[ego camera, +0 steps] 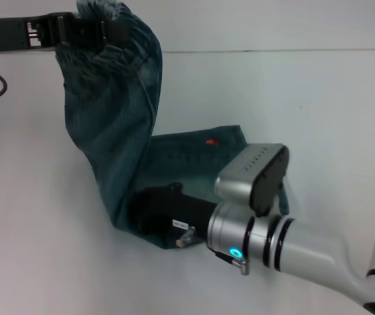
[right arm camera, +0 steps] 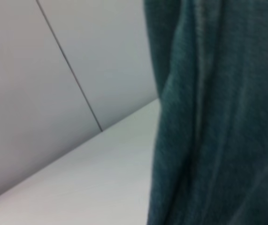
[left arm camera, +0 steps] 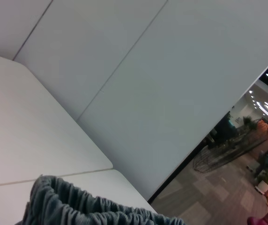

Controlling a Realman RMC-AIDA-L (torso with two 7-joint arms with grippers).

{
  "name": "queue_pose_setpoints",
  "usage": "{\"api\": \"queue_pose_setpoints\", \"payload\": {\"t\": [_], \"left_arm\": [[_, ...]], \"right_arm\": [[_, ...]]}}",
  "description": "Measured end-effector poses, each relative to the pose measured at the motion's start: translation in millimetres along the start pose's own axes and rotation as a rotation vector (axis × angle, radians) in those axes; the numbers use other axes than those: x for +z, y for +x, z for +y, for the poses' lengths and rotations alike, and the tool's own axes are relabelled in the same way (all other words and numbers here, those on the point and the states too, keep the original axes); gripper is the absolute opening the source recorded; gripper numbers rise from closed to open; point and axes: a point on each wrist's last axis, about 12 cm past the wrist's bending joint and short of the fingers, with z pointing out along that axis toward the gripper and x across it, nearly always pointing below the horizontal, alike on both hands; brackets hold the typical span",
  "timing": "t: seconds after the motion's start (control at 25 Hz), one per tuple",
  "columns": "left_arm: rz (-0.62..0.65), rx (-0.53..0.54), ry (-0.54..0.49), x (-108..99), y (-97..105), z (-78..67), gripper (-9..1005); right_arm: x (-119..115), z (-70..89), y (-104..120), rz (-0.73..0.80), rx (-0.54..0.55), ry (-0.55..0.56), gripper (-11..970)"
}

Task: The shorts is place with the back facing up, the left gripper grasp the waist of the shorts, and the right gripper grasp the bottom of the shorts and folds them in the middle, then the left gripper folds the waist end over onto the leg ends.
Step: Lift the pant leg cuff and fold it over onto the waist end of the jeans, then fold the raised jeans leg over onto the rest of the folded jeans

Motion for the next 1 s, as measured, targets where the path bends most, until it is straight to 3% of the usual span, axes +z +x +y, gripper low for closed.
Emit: {"api": "queue_pose_setpoints", "payload": {"t": [0.12, 0.24, 0.44, 0.72, 1.0], "left_arm": [[0.013, -0.009, 0.006, 3.3, 2.2, 0.9, 82], [0.017, -0.025, 0.012, 4.1, 6.5, 3.9, 82], [0.037, -0.039, 0.035, 7.4, 13.3, 6.7, 81], [0.099, -0.048, 0.085, 33.0, 32.4, 4.7, 81], [0.158, -0.077, 0.106, 73.0, 58.6, 13.0, 82]], "right_arm": [[0.8, 3.6, -1.1, -0.010, 0.018, -0.003, 18], [-13.1, -2.6, 7.3, -0.042, 0.066, 0.029, 18], [-59.1, -28.4, 24.8, -0.177, 0.166, 0.123, 17], [-141.1, -81.4, 30.7, -0.371, 0.329, 0.256, 19], [-188.8, -104.9, 24.8, -0.440, 0.346, 0.325, 23]]}}
